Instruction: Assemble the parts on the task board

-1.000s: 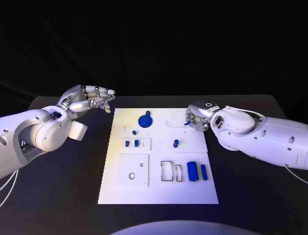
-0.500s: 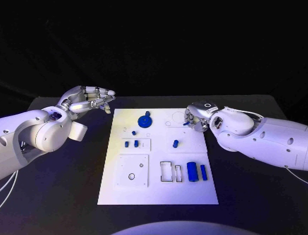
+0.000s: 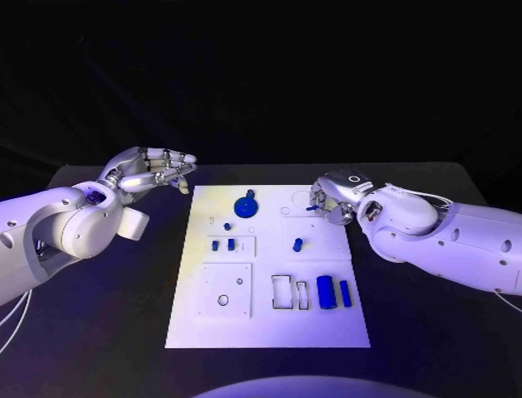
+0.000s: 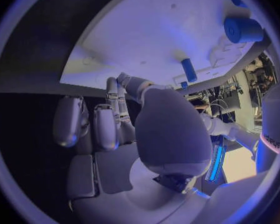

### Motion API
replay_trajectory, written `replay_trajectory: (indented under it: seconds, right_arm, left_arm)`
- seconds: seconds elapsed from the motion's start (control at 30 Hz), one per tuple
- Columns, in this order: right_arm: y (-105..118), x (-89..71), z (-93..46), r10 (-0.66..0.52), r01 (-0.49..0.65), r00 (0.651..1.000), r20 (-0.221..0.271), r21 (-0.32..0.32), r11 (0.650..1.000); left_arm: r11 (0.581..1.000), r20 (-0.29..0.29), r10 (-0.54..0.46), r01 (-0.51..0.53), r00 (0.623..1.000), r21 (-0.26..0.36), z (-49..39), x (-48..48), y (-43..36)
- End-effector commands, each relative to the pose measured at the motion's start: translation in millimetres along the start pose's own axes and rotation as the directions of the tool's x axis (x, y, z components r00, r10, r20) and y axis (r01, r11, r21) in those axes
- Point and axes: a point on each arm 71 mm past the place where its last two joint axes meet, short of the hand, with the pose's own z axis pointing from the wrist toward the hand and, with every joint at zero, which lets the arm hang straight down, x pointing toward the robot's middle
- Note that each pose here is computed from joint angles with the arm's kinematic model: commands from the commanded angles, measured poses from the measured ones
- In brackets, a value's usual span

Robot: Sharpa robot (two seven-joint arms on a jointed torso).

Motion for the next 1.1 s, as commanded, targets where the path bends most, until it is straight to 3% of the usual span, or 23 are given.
replay_trajectory:
  seconds: [0.03, 0.4, 1.1]
  right_arm:
    - [2.7, -5.5, -2.2, 0.001, -0.001, 0.999, 0.041, -0.004, 1.000]
    - [8.4, -10.6, -5.8, 0.022, -0.021, 0.998, 0.058, -0.014, 1.000]
    - [13.4, -9.6, -4.9, 0.057, -0.057, 0.998, 0.036, -0.020, 0.998]
  left_arm:
    - [1.000, -0.011, -0.001, 0.001, 1.000, 0.006, 0.5, 2.3, -0.9]
    - [1.000, -0.014, -0.001, 0.002, 1.000, 0.005, 0.5, 2.5, -0.7]
    - [1.000, -0.015, -0.002, 0.002, 1.000, 0.004, 0.0, 2.5, -0.6]
